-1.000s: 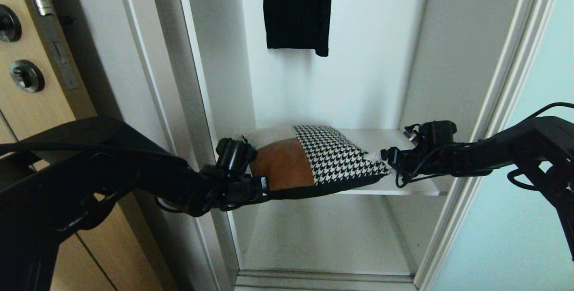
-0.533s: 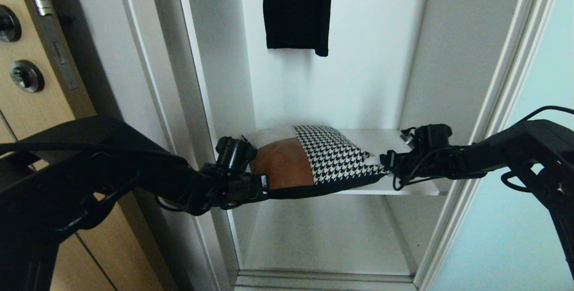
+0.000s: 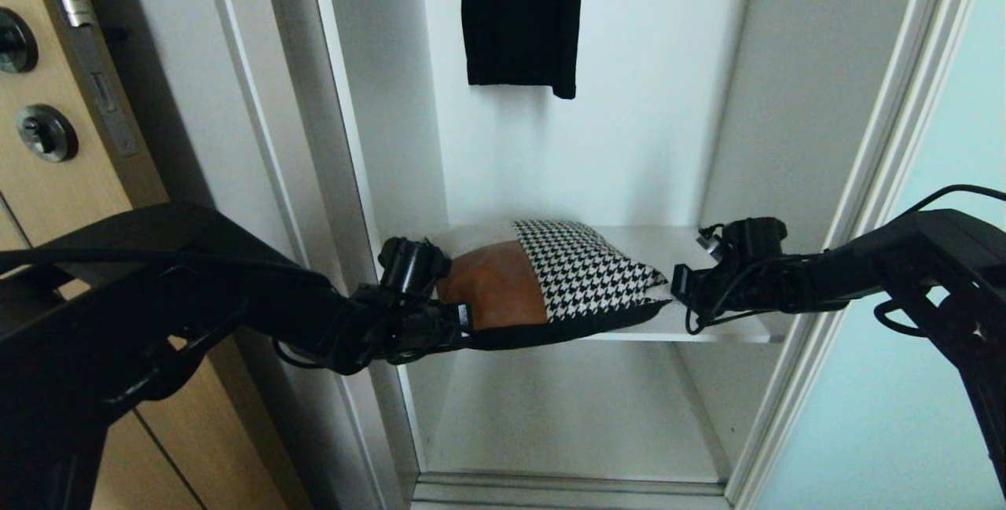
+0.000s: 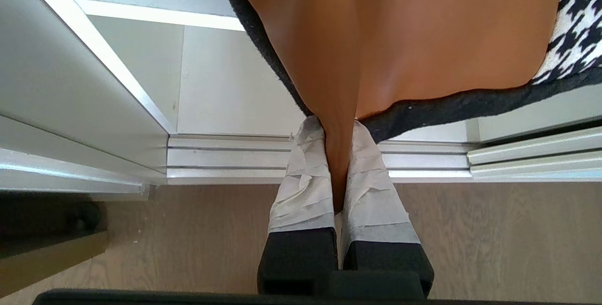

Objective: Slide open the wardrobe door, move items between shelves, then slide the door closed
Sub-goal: Place the pillow on the lower shelf

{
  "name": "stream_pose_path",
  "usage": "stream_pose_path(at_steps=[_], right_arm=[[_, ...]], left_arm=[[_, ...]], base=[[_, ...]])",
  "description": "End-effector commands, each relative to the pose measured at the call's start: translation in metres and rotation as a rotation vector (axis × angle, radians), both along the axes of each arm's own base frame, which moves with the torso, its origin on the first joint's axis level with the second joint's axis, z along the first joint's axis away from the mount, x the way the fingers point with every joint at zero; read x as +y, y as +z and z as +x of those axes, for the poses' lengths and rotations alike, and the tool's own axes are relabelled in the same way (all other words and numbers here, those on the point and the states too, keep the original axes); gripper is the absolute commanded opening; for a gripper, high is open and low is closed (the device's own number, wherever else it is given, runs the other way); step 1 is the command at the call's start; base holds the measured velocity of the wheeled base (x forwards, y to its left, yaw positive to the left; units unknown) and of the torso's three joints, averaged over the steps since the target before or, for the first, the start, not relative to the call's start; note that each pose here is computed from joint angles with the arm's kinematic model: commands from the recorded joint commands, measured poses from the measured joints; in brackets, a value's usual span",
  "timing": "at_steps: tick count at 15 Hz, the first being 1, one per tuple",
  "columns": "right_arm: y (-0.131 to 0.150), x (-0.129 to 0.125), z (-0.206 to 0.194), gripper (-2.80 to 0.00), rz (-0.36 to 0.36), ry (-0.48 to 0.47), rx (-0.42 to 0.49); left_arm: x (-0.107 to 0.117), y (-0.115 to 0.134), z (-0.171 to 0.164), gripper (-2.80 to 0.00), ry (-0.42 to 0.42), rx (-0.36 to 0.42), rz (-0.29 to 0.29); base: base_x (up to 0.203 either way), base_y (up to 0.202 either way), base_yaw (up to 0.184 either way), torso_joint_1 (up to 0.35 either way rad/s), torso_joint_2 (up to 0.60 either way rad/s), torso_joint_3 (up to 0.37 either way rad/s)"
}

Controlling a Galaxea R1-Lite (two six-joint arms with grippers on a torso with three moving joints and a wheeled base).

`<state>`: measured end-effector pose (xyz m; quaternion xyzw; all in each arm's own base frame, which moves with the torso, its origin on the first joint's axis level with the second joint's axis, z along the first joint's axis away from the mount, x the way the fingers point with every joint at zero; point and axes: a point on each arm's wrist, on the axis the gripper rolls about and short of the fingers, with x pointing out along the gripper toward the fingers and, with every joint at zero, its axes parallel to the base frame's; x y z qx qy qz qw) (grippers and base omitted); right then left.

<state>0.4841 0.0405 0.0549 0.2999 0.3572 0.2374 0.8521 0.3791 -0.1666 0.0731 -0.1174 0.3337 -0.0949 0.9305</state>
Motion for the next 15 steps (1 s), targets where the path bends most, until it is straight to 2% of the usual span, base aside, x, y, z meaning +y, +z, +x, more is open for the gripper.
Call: stream_pose_path(at_steps=[1, 8, 11, 15], right_arm=[[0.009, 0.001, -0.004, -2.80, 0.005, 0.004, -0.007], [0.046, -0.002, -0.046, -2.80, 0.001, 0.011, -0.005], [0.072, -0.007, -0.081, -2.80, 0.024, 0.041, -0.019], [0.099, -0.009, -0.127, -2.80, 0.042, 0.068, -0.041]], left_arm=[[0.000, 0.001, -0.002, -2.80, 0.000, 0.003, -0.005], [-0.003, 0.006, -0.009, -2.80, -0.001, 0.006, -0.020], [-0.007, 0.023, -0.016, -2.80, 0.007, -0.022, -0.066], [-0.018, 0.042, -0.030, -2.80, -0.001, -0.056, -0.086]], base=[[0.000, 0.000, 0.000, 0.000, 0.00, 0.000], [0.000, 0.000, 0.000, 0.000, 0.00, 0.000], [0.000, 0.000, 0.000, 0.000, 0.00, 0.000], [0.000, 0.000, 0.000, 0.000, 0.00, 0.000]])
